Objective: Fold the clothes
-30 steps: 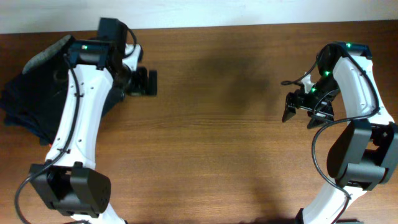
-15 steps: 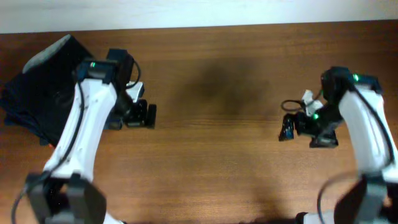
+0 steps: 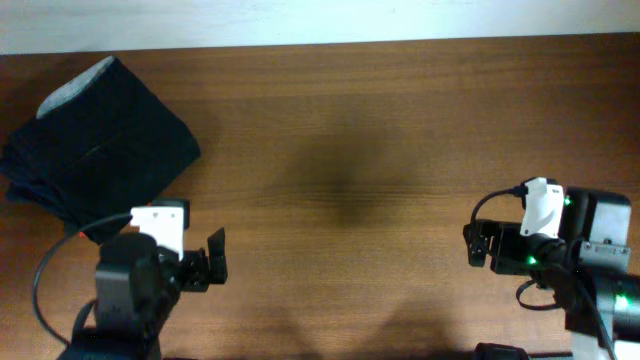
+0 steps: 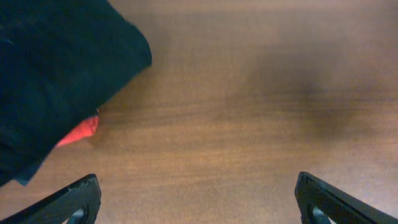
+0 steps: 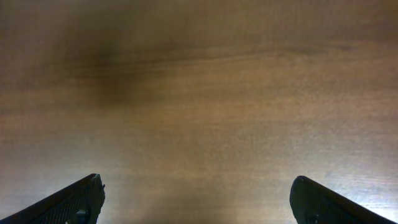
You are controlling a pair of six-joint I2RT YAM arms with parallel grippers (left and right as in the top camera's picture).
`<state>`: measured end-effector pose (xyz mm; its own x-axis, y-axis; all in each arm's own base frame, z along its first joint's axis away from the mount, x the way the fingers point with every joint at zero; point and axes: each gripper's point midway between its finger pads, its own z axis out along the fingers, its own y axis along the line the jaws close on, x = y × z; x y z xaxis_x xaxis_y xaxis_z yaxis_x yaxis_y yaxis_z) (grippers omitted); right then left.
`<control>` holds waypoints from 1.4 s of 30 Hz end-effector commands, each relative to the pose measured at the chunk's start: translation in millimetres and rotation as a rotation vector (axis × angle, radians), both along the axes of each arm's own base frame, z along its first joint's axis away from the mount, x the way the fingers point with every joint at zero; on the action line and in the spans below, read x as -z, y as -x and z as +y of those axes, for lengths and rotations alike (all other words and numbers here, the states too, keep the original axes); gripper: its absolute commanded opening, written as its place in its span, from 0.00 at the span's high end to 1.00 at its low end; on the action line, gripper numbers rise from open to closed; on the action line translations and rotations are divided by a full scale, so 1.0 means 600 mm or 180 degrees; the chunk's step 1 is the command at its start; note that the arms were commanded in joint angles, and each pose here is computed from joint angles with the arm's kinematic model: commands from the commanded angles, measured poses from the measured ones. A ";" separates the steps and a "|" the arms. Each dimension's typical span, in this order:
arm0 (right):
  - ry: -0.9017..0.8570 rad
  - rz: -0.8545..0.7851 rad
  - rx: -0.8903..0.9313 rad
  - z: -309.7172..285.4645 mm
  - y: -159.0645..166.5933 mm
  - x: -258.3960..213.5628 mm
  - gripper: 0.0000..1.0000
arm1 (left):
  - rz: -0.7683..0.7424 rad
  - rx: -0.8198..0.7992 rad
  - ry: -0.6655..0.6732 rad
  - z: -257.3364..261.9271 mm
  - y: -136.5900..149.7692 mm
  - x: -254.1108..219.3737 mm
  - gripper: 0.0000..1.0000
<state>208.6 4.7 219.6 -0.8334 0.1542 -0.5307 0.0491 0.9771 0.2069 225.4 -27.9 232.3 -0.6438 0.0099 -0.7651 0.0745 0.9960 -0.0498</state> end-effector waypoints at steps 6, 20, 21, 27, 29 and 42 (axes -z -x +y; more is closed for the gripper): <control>0.0037 -0.0015 0.0060 -0.005 0.002 0.002 0.01 | -0.0309 -0.0044 0.0037 0.007 0.022 -0.025 0.01; 0.0023 0.0261 0.0048 -0.009 -0.012 0.030 0.01 | -0.0309 -0.0044 0.0037 0.007 0.022 -0.025 0.01; 0.0113 0.0222 0.0081 -0.017 -0.010 0.026 0.01 | -0.0309 -0.0044 0.0037 0.007 0.022 -0.025 0.01; 0.0229 -0.0215 -0.0009 -0.002 0.023 -0.017 0.01 | -0.0309 -0.0044 0.0037 0.007 0.022 -0.025 0.01; 0.0413 -0.0479 -0.0075 -0.005 0.028 -0.037 0.01 | -0.0309 -0.0044 0.0037 0.007 0.022 -0.025 0.01; 0.0768 -0.2634 -0.0231 0.009 0.004 -0.067 0.01 | -0.0309 -0.0044 0.0037 0.007 0.022 -0.025 0.01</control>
